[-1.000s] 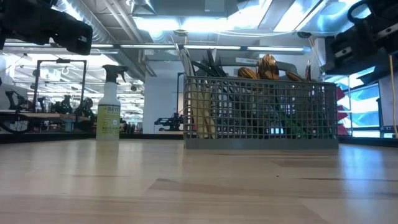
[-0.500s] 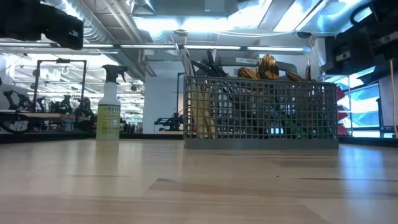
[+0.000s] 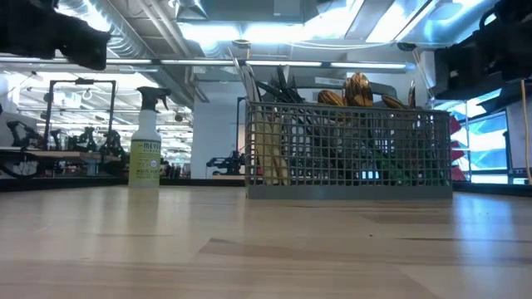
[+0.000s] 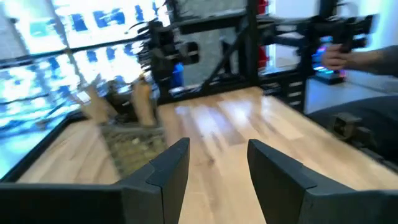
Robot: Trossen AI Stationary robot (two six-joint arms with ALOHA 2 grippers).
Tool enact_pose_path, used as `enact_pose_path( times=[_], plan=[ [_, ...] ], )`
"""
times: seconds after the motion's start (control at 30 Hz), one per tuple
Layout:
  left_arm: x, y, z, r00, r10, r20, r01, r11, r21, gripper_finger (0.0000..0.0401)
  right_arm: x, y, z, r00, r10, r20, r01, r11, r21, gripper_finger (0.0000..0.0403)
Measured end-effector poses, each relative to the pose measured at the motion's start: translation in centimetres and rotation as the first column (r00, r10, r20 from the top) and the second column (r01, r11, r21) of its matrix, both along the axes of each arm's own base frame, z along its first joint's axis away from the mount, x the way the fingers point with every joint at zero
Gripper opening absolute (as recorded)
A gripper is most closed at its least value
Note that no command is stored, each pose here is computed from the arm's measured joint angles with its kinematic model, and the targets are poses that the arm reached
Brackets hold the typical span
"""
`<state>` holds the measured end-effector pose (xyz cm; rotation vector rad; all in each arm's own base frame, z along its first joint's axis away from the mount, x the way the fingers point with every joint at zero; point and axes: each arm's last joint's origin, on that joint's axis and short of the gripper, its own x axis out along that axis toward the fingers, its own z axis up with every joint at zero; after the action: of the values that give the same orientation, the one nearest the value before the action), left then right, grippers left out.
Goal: Sort silverware
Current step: Return to Home Position
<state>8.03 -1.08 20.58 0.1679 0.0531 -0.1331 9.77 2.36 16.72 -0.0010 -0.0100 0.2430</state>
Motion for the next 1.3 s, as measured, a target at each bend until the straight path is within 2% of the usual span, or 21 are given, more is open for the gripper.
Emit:
enact_pose_path(
  times=[0.23,0.33,0.47,0.53,0.63,0.73,0.8,0.9,1.07,1.3],
  plan=[
    [0.0,0.0,-0.2,1.0,0.02,-0.024,-0.021,0.999,-0.036,0.0149,-0.1,-0.1,0.0,1.0,-0.017,0.004,0.017,1.0,-0.012,0.0193],
    [0.0,0.0,-0.2,0.999,0.02,-0.026,-0.02,0.999,-0.028,0.0149,-0.1,-0.1,0.0,1.0,-0.023,0.0,0.023,1.0,-0.009,0.0193],
    [0.0,0.1,-0.3,0.999,0.022,-0.03,-0.023,0.999,-0.027,0.0149,0.0,-0.3,-0.3,0.996,-0.089,-0.023,0.089,0.996,-0.012,0.0193],
    [0.0,0.1,-0.3,0.999,0.022,-0.038,-0.024,0.999,-0.027,0.0149,0.0,-0.2,-0.2,0.997,-0.078,-0.019,0.077,0.997,-0.019,0.0188],
    [0.0,0.1,-0.6,0.998,0.023,-0.064,-0.024,0.999,-0.025,0.0149,-0.1,0.0,-0.1,1.0,0.011,-0.001,-0.011,0.999,-0.047,0.014],
    [-0.1,0.1,-0.9,0.995,0.023,-0.095,-0.025,0.999,-0.02,0.0149,-0.1,0.2,-0.1,0.996,0.09,0.006,-0.09,0.994,-0.062,0.004],
    [-0.1,0.1,-1.1,0.993,0.023,-0.117,-0.025,1.0,-0.016,0.0149,-0.1,0.2,-0.1,0.997,0.082,0.012,-0.082,0.995,-0.064,0.0017],
    [-0.2,0.1,-1.4,0.988,0.024,-0.152,-0.026,1.0,-0.01,0.0149,-0.1,0.1,0.2,0.998,0.055,0.035,-0.053,0.998,-0.046,0.0045],
    [-0.3,0.1,-2.0,0.976,0.026,-0.215,-0.026,1.0,0.0,0.0149,-0.1,0.1,-0.1,0.999,0.054,-0.001,-0.054,0.997,-0.052,0.0085],
    [-0.4,0.1,-2.3,0.969,0.027,-0.246,-0.026,1.0,0.005,0.0149,-0.1,0.1,-0.3,0.998,0.054,-0.016,-0.054,0.997,-0.053,0.0095]
  ],
)
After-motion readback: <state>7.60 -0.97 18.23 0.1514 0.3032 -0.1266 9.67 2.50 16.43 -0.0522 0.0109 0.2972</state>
